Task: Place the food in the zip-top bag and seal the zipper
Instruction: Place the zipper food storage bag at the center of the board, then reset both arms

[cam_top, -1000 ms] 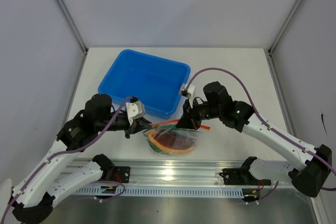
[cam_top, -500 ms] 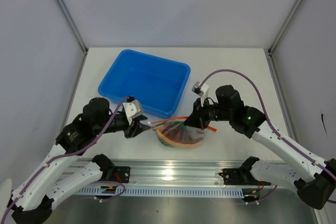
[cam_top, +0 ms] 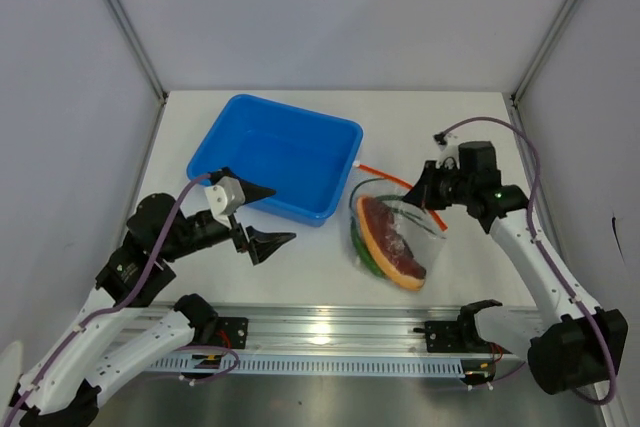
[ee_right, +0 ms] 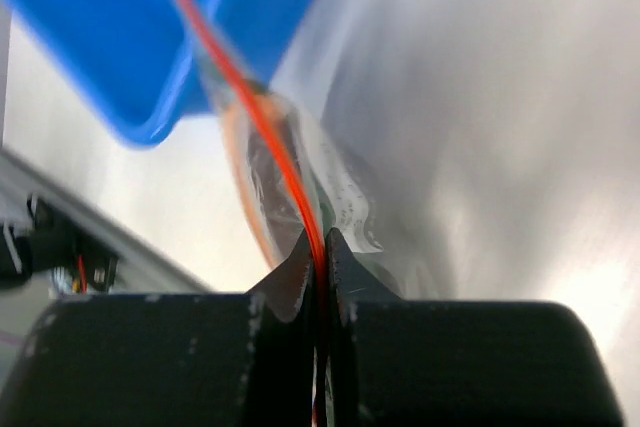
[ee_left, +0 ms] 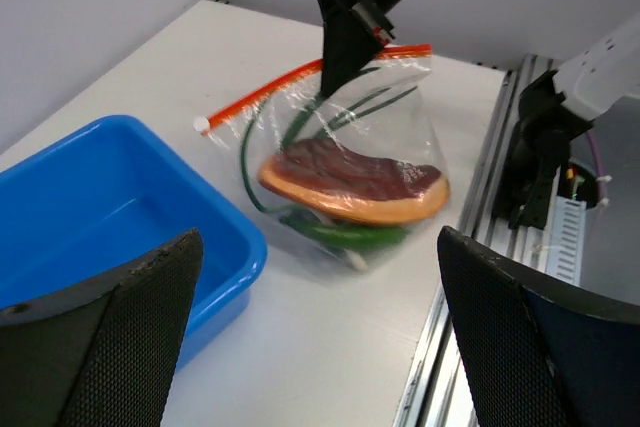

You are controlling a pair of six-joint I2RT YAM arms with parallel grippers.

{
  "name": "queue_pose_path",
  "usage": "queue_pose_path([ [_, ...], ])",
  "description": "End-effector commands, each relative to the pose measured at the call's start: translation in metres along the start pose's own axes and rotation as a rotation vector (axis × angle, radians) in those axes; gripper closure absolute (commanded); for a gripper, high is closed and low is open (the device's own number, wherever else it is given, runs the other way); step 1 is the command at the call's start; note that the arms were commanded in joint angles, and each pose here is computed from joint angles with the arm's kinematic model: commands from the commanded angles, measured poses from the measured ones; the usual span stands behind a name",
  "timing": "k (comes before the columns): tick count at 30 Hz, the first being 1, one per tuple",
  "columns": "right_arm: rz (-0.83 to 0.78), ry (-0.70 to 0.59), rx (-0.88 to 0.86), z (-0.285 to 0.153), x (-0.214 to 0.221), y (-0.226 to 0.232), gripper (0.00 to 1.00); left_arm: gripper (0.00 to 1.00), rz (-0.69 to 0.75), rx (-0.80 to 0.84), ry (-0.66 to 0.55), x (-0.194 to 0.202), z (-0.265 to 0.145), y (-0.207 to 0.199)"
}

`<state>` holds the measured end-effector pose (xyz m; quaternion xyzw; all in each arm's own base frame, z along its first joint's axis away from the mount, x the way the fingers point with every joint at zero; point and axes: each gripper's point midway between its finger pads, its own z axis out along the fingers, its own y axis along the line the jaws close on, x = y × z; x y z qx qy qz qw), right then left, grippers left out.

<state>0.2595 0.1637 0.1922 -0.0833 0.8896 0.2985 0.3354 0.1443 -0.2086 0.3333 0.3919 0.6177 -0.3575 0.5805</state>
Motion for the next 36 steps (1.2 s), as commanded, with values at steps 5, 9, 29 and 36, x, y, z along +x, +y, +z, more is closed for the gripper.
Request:
queue_pose_path([
  [5,0.153,-0.105,0.18,-0.006,-0.036,-0.089,1.0,0.0,-0.117,0.107,-0.065,0.003,0.002,-0.023],
  [9,0.279,-0.095,0.229,0.017,-0.035,-0.131,0.79,0.01,-0.192,0.124,-0.046,0.019,0.006,-0.027],
  [29,0.211,-0.091,0.511,-0.064,-0.001,-0.007,0.01,0.0,-0.475,-0.018,-0.202,0.037,0.0,-0.014],
  [36,0.259,-0.047,0.42,-0.064,0.07,0.026,0.0,0.01,-0.593,0.092,-0.229,0.05,-0.002,-0.035],
])
